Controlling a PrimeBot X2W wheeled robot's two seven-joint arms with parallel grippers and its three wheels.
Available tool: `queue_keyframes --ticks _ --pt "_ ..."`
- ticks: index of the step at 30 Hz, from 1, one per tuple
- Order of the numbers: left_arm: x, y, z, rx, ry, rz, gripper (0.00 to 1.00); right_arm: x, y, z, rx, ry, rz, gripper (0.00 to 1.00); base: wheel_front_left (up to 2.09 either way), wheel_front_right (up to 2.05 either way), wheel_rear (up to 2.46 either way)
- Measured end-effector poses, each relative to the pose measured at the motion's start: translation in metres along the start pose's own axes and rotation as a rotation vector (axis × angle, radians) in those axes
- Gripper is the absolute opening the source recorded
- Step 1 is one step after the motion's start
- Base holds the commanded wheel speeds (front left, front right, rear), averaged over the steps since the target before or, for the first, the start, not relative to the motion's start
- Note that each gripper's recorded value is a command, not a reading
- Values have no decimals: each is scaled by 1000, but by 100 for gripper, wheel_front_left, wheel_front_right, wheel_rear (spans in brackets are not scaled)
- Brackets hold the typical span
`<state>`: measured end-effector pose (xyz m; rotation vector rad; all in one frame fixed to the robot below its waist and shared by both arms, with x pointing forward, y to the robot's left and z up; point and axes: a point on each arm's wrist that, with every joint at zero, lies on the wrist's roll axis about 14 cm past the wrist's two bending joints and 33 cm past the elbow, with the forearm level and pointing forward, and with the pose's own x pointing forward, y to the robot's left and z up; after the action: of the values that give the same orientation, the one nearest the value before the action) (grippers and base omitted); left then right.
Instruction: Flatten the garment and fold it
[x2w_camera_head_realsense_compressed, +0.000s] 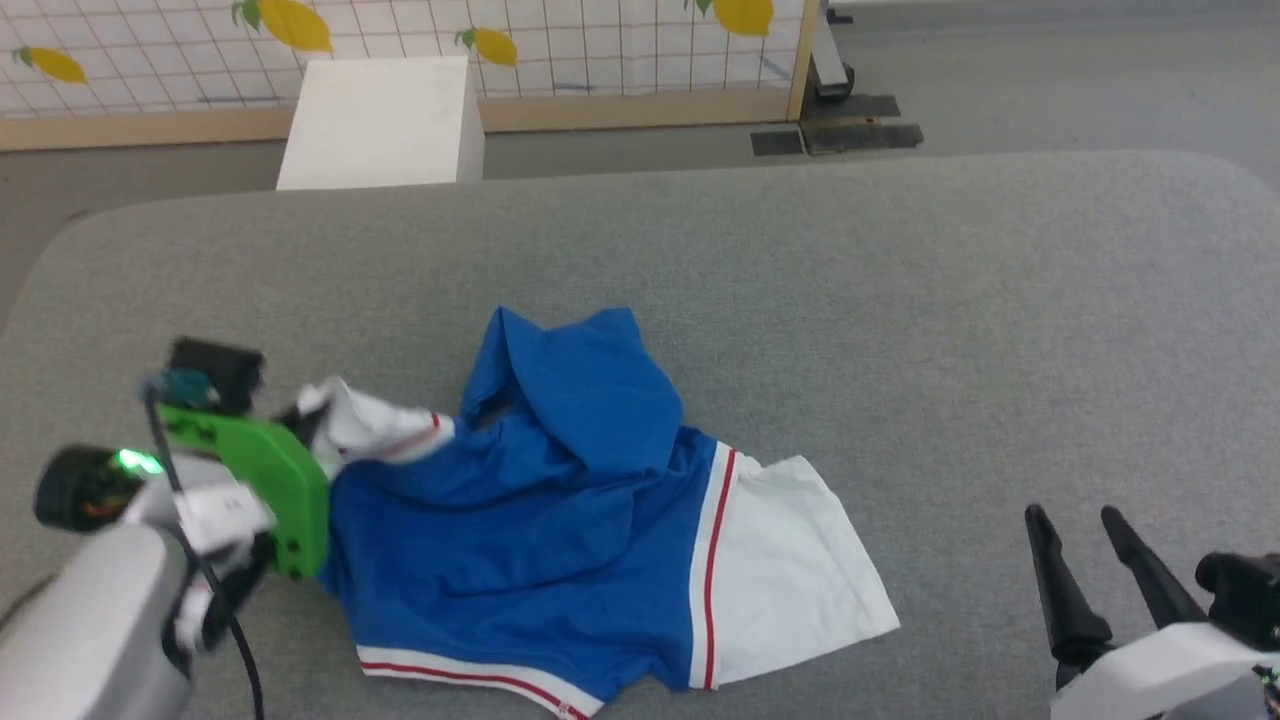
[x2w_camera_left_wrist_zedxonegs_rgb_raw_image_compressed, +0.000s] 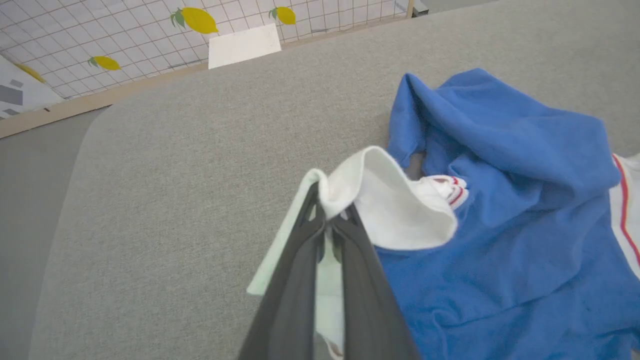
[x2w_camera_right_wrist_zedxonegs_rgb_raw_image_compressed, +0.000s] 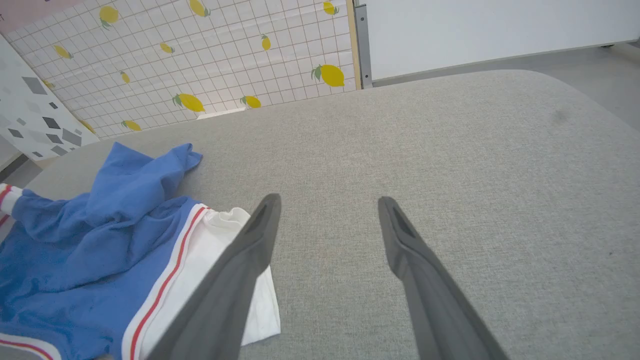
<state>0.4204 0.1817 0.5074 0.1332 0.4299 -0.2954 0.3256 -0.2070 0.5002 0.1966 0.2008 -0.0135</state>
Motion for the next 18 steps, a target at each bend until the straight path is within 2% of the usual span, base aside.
queue_keyframes --ticks 6,13,14,15,16,17,18 --pt "39 39 21 -59 -9 75 0 16 1 0 0 7 -1 100 0 0 0" --pt "86 60 -11 -135 119 106 0 27 -9 -17 5 58 -35 100 0 0 0" --pt "92 60 -19 -154 143 106 11 28 -11 -19 6 61 -41 100 0 0 0" --pt "97 59 -26 -169 158 107 53 29 -13 -21 6 67 -48 100 0 0 0" --pt "101 58 -32 -181 172 108 86 29 -14 -22 7 70 -53 100 0 0 0" --pt "105 57 -38 -197 179 105 100 29 -16 -24 7 75 -59 100 0 0 0" --pt "109 56 -41 -212 175 105 100 28 -18 -26 7 81 -66 100 0 0 0"
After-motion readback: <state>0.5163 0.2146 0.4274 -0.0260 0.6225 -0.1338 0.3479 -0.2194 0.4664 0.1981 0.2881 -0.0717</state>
